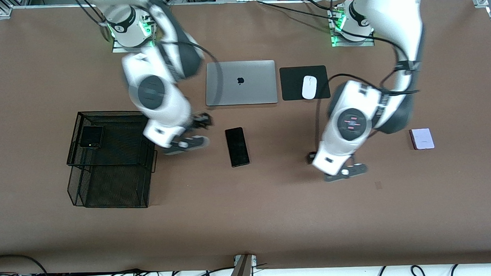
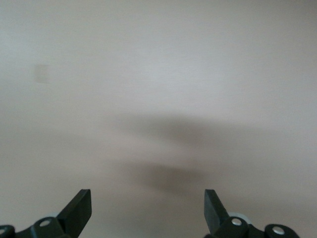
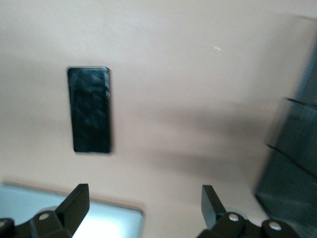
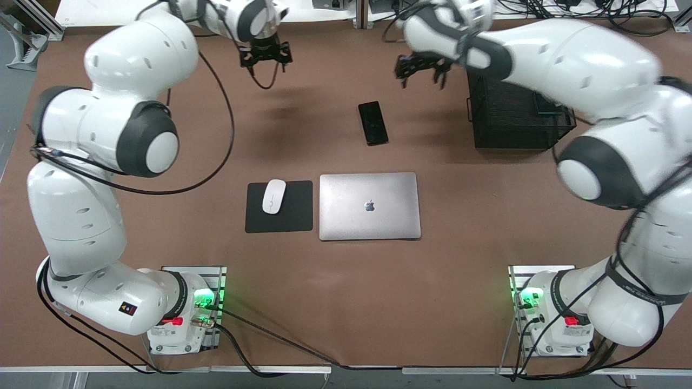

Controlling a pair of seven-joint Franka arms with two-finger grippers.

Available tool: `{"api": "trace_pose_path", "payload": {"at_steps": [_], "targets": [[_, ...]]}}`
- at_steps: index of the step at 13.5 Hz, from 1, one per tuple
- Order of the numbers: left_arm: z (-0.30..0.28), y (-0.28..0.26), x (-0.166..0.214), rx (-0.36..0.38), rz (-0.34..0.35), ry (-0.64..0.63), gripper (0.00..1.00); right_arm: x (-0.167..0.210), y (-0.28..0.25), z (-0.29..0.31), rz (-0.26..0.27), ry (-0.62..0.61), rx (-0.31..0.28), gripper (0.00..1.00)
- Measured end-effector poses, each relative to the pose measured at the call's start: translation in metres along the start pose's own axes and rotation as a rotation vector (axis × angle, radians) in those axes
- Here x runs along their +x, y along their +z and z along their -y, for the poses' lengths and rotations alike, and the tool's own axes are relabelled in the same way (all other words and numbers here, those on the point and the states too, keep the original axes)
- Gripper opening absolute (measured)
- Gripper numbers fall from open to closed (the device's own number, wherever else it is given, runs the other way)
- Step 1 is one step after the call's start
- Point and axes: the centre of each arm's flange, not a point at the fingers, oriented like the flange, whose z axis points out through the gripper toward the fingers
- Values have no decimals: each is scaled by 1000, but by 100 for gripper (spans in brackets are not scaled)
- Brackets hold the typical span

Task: Place phones with both arms
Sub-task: 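Grasp the tall phone with the right gripper while the left gripper grasps the white phone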

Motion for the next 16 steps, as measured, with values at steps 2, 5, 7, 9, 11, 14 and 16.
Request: {"api": "trace_pose_path", "payload": {"at_steps": [2,5,7,9,11,14,16], "targets": [[51,6,10,5,30,40,100,5,55,49,-71,14,-9,100],[125,12,21,34,52,105,100,2,122,84,-126,16,-20,100],[176,16,28,55,63,142,100,0,145,89,-133,14,-28,100],[226,18,33,47,64,183,100,1,149,90,-136,15,-30,100],[263,23,36,36,47,193,100,1,148,91,-138,12,-28,100],[302,46,35,23,-5,199,100,-3,155,97,-131,3,-34,100],[327,65,30,16,-21,203,100,-5,163,99,-128,0,-39,100]]}}
